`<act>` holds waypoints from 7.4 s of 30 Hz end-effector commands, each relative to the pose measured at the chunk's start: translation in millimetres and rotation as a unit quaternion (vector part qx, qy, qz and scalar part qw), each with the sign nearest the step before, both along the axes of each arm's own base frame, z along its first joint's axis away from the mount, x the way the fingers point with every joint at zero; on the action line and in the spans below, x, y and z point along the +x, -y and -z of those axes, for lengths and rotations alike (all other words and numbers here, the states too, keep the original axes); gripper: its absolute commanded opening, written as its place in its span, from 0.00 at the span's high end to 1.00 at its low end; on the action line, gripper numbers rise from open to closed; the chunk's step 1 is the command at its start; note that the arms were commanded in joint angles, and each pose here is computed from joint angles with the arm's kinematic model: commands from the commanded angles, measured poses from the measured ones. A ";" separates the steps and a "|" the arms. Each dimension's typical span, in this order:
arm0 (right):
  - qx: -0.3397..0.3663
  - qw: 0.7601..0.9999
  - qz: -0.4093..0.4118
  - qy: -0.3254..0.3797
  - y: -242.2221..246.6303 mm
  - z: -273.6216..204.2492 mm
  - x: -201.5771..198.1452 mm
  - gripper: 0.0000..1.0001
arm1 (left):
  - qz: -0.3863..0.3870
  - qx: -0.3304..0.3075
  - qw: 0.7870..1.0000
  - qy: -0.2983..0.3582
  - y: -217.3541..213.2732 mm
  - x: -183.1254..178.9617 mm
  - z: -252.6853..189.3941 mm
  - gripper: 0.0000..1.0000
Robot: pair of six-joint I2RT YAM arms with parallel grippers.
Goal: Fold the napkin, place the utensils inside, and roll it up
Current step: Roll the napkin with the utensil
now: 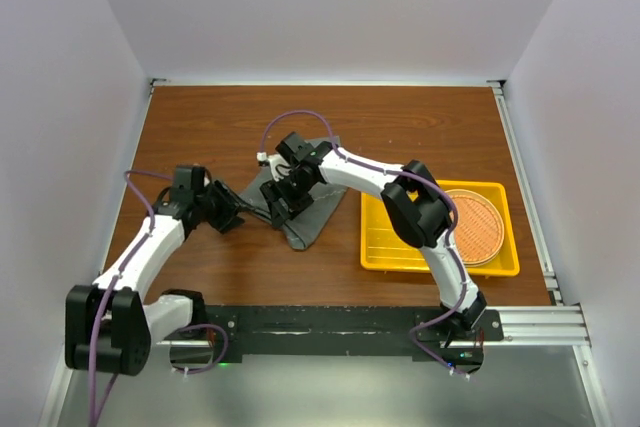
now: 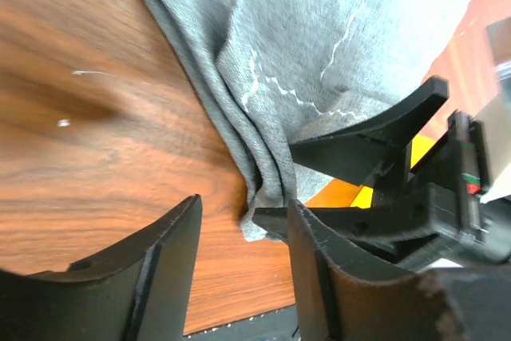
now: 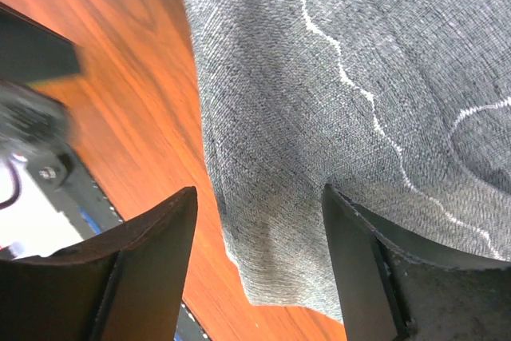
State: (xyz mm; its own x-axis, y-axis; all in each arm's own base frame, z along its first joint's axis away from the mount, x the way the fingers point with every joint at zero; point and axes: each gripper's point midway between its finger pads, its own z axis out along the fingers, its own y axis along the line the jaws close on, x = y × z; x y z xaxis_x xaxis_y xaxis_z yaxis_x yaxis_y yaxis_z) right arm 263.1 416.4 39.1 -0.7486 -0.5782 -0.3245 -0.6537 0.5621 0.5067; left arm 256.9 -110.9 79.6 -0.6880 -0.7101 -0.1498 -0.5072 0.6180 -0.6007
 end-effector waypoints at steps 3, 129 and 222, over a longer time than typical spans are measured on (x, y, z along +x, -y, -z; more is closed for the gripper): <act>-0.047 0.997 0.014 0.053 23.0 -23.4 6.7 0.31 | 0.011 -0.053 0.998 0.039 -0.2 -5.6 -3.9 0.57; -0.018 0.988 -0.031 0.153 -44.7 3.2 -3.2 1.00 | -0.045 -0.099 0.994 0.023 -25.8 24.4 9.3 0.28; -0.028 0.998 0.034 0.051 58.5 -21.2 29.5 0.57 | -0.009 -0.103 0.995 0.015 41.6 44.0 137.0 1.00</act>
